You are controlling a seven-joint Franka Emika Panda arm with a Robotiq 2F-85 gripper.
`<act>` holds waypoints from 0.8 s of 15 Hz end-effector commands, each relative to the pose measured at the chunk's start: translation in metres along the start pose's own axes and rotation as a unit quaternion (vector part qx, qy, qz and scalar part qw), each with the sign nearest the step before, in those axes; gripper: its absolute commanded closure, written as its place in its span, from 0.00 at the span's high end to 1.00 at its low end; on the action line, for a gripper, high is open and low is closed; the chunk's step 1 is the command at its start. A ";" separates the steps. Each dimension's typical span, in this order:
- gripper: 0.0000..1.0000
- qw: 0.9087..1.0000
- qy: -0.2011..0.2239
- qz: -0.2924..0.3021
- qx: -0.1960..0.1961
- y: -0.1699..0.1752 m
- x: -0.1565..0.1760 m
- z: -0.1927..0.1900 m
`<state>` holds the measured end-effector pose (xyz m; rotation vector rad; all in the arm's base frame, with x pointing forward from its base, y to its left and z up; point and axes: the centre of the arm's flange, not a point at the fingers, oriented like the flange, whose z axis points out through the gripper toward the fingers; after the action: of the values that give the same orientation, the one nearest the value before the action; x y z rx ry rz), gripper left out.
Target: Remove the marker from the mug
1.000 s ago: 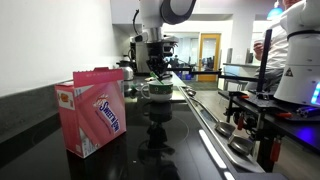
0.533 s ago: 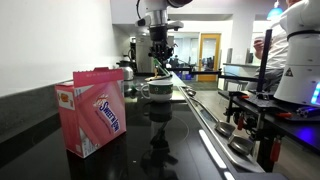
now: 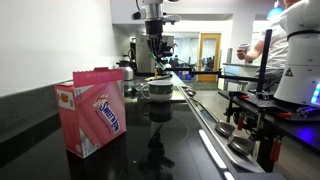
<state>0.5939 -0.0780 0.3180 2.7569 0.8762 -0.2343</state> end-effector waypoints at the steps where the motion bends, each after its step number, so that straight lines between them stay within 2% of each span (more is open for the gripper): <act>1: 0.05 0.998 -0.038 0.035 -0.019 0.039 0.039 0.008; 5: 0.05 0.996 -0.074 0.051 -0.029 0.075 0.089 0.047; 10: 0.05 0.990 -0.126 0.056 -0.017 0.090 0.142 0.110; 11: 0.12 0.990 -0.131 0.057 -0.016 0.091 0.148 0.119; 12: 0.32 0.989 -0.137 0.060 -0.015 0.093 0.151 0.125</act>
<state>0.7175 -0.0978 0.1898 2.6770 0.6937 -0.4827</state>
